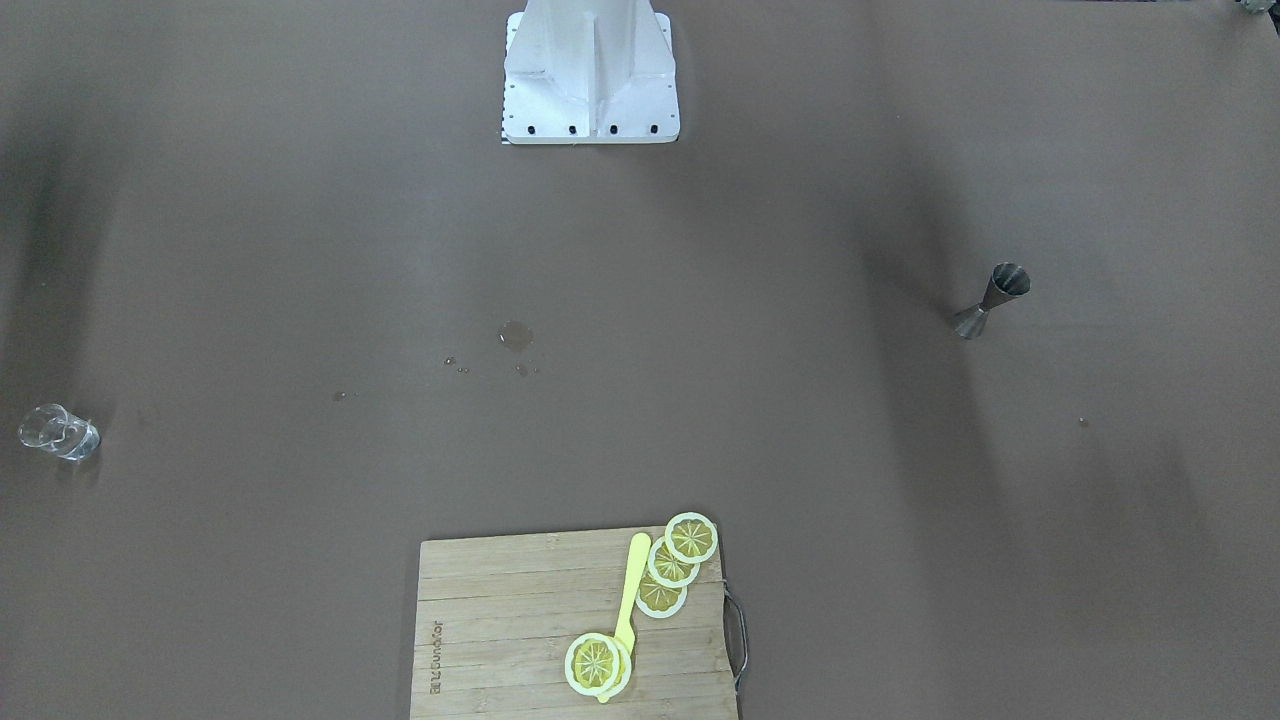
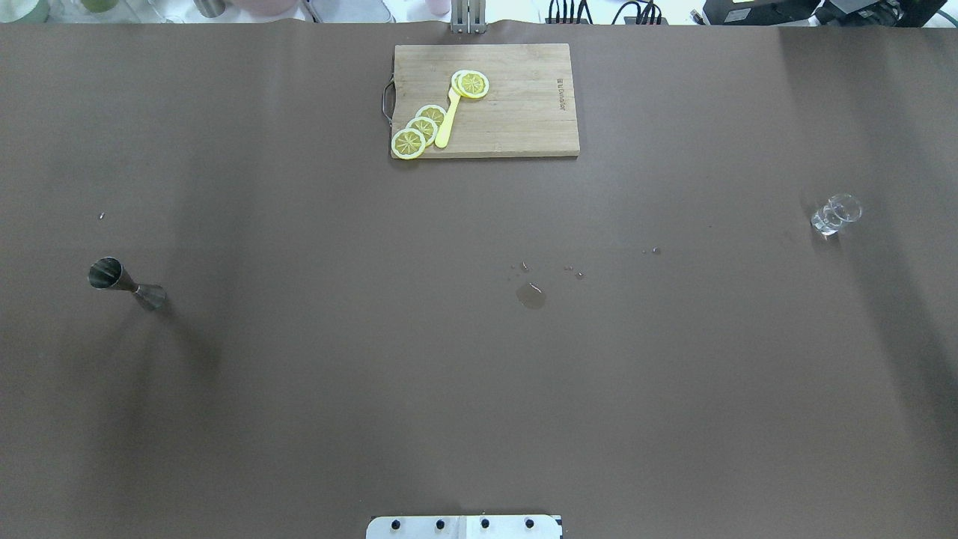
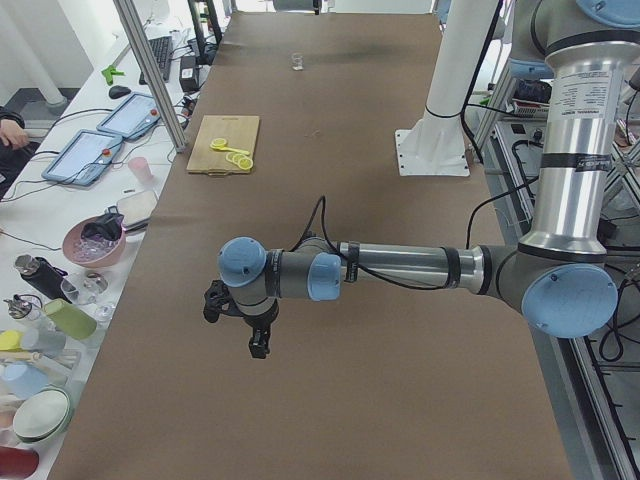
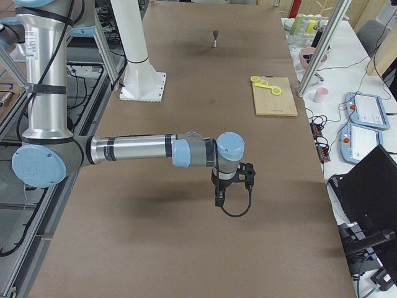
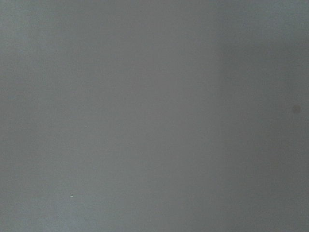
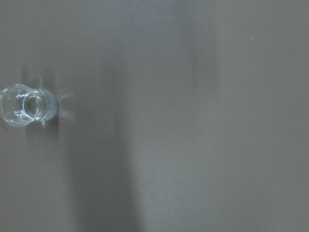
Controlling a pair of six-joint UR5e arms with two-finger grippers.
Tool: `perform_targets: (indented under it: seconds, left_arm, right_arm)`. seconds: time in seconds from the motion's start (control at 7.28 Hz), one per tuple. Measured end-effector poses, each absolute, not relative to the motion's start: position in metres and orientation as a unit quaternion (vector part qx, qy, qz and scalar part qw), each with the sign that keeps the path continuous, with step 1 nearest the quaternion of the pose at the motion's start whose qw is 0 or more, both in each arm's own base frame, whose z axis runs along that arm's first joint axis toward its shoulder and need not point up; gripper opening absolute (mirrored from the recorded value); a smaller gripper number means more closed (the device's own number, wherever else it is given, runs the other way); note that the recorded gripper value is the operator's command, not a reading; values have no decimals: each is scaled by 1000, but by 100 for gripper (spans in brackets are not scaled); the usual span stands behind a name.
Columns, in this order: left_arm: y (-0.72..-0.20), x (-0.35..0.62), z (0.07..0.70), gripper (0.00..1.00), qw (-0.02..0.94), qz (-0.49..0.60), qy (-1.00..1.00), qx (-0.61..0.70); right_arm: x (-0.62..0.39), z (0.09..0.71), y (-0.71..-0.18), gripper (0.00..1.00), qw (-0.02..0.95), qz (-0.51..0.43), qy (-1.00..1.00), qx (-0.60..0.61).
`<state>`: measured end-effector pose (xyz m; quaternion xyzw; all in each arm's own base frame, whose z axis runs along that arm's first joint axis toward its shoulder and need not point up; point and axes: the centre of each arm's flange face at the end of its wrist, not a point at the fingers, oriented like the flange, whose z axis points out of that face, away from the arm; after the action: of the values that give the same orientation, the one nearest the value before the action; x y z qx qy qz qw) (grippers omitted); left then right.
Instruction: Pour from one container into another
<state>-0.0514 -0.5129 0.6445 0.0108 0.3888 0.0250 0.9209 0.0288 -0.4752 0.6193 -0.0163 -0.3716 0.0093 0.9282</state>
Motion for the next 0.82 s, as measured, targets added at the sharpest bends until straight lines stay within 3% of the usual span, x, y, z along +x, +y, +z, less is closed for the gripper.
perform_targets:
  seconds: [0.82]
  left_arm:
    - [-513,-51,643,98,921,24,389,12]
  right_arm:
    - [28,614,-478,100,927,6,-374,-11]
